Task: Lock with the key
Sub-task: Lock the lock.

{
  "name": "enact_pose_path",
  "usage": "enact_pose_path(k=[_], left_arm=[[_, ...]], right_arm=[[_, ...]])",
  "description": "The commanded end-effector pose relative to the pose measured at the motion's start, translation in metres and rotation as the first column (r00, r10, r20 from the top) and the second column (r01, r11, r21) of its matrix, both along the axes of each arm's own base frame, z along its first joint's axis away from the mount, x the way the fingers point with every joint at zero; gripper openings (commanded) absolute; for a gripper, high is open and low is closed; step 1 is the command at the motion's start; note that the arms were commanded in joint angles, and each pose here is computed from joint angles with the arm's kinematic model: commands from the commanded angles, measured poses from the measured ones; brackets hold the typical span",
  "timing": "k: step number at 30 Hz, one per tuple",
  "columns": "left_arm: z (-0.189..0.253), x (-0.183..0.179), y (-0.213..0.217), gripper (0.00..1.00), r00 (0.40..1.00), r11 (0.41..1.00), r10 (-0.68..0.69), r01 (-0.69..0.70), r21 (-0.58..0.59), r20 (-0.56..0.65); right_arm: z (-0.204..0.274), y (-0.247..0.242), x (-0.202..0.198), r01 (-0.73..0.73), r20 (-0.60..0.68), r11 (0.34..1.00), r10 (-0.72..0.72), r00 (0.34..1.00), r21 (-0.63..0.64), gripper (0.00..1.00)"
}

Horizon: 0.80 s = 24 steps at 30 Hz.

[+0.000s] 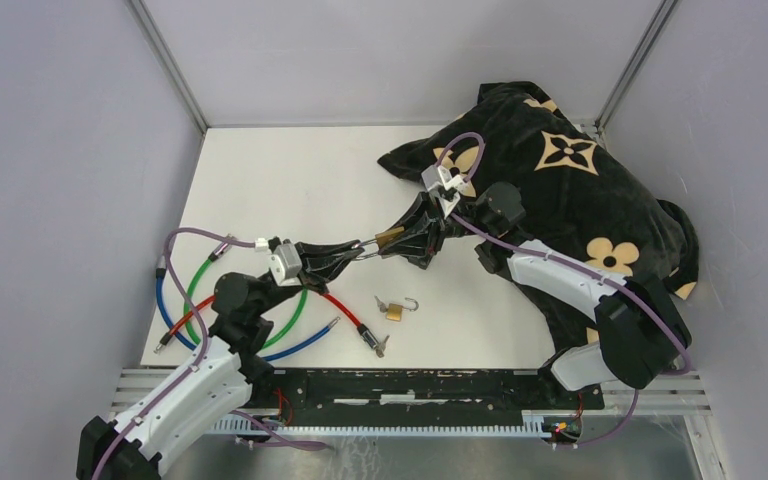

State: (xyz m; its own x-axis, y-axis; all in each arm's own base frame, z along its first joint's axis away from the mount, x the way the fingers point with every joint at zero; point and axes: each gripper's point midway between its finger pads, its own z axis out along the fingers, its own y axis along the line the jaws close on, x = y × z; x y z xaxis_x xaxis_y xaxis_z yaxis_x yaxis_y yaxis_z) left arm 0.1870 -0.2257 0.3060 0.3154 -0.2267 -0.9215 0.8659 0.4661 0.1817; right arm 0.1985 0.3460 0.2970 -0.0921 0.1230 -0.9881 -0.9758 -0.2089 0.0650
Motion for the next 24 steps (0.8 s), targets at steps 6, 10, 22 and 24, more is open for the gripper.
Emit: enact_pose_path(k=[6,10,22,24], left_arm=[[0.041,-0.016,0.006,0.29,0.992,0.981,-0.079,0.061,-0.182,-0.094],[0.036,-0.011,0.013,0.44,0.992,0.983,-0.044,0.023,-0.18,-0.117],[0.033,-0.001,0.021,0.52,0.983,0.977,-0.038,-0.001,-0.212,-0.179],[0.032,-0.001,0.019,0.51,0.981,0.976,-0.054,0.012,-0.218,-0.186]], right_arm=[[0.057,-0.009,0.004,0.077,0.084,0.985,-0.091,0.992,0.155,0.0],[0.068,-0.016,0.002,0.088,0.106,0.98,-0.108,0.988,0.181,0.0],[0.078,-0.02,-0.004,0.072,0.145,0.978,-0.102,0.984,0.197,0.0],[0.078,-0.02,-0.005,0.069,0.145,0.977,-0.099,0.984,0.201,0.0]])
